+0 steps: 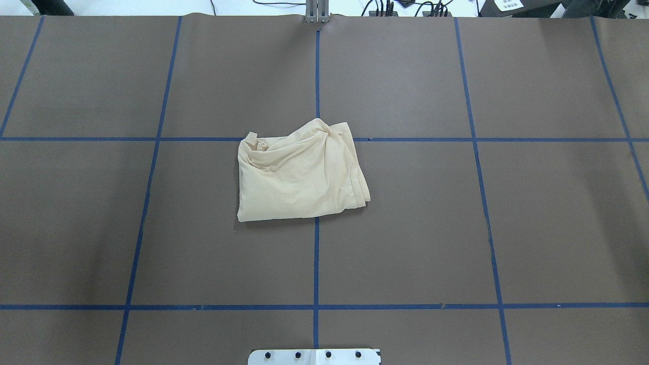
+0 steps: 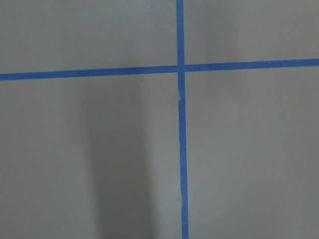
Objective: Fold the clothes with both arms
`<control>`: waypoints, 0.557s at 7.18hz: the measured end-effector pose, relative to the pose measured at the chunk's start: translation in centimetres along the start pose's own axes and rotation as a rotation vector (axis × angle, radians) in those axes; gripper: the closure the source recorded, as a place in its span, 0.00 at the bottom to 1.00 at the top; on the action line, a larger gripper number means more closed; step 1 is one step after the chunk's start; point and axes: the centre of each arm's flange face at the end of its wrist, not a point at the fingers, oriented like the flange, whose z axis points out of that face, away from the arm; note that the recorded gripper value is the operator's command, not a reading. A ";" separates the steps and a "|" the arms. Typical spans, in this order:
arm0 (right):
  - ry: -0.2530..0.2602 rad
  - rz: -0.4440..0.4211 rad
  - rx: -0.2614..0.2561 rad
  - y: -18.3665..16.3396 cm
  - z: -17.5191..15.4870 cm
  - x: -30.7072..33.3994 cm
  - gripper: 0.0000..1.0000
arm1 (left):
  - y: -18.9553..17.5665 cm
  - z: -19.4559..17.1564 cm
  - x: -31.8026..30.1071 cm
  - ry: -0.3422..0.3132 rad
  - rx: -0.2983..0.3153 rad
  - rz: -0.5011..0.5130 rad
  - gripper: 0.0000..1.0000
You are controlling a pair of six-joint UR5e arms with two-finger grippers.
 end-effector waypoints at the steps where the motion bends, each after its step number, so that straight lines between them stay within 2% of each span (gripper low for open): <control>1: 0.009 -0.001 0.013 0.0 -0.3 0.2 0.00 | 0.0 -0.2 -0.1 -0.002 0.004 -0.002 0.01; 4: 0.033 0.031 0.035 -0.1 -0.6 0.5 0.00 | 0.1 -0.3 -0.2 -0.003 0.007 -0.015 0.01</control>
